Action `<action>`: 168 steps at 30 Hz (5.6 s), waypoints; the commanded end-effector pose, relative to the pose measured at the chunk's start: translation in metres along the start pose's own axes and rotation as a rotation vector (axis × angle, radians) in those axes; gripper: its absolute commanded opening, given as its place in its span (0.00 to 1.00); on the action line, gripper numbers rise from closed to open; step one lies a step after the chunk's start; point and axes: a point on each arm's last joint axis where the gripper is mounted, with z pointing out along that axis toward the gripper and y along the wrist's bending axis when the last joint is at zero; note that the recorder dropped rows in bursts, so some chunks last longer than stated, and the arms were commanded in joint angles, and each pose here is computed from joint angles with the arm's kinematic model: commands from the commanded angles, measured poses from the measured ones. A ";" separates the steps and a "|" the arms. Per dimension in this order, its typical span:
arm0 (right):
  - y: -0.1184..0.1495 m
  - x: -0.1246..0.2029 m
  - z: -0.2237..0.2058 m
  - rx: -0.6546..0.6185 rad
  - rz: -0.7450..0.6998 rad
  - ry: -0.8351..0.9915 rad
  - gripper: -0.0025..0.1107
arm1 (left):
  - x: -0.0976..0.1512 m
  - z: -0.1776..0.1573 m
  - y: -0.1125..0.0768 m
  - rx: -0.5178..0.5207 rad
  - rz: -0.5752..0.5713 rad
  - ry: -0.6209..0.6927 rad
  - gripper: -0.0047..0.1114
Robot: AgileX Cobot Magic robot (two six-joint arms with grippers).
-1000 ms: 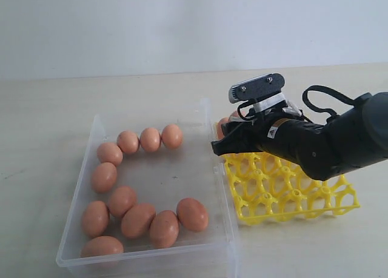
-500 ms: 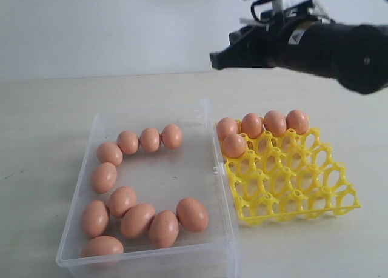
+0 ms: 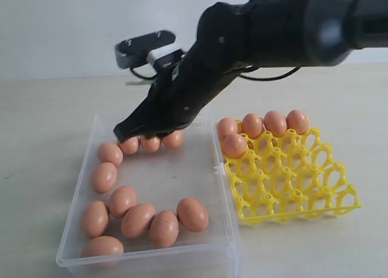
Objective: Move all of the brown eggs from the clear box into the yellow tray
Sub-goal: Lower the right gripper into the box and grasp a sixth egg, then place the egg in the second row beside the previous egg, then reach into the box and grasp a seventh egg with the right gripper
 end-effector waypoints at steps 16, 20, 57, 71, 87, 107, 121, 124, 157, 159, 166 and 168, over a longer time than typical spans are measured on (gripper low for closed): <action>0.028 0.014 0.097 -0.119 0.166 0.251 0.58 | -0.003 -0.001 -0.001 0.010 -0.003 -0.022 0.04; 0.026 0.017 0.107 -0.107 0.182 0.261 0.55 | -0.003 -0.001 -0.001 0.010 -0.003 -0.022 0.04; -0.094 0.046 -0.031 0.295 0.012 -0.386 0.02 | -0.003 -0.001 -0.001 0.010 -0.003 -0.022 0.04; -0.139 0.095 -0.032 0.399 0.060 -0.402 0.02 | -0.003 -0.001 -0.001 0.010 -0.003 -0.022 0.04; -0.141 0.123 -0.006 0.399 0.058 -0.383 0.02 | -0.003 -0.001 -0.001 0.010 -0.003 -0.022 0.04; -0.132 0.097 -0.054 0.413 0.099 -0.554 0.47 | -0.003 -0.001 -0.001 0.010 -0.003 -0.022 0.04; -0.008 -0.004 -0.039 0.017 0.018 0.024 0.05 | -0.003 -0.001 -0.001 0.010 -0.003 -0.022 0.04; 0.010 -0.008 -0.014 -0.106 0.135 0.053 0.14 | -0.003 -0.001 -0.001 0.010 -0.003 -0.022 0.04; 0.026 0.018 0.100 -0.199 0.449 0.215 0.02 | -0.003 -0.001 -0.001 0.010 -0.003 -0.022 0.04; 0.025 0.015 0.096 -0.185 0.419 0.201 0.02 | -0.003 -0.001 -0.001 0.010 -0.003 -0.022 0.04; -0.005 0.003 0.044 0.007 0.228 -0.092 0.02 | -0.003 -0.001 -0.001 0.010 -0.003 -0.022 0.04; -0.018 0.007 0.025 0.062 0.217 -0.206 0.02 | -0.003 -0.001 -0.001 0.010 -0.003 -0.022 0.04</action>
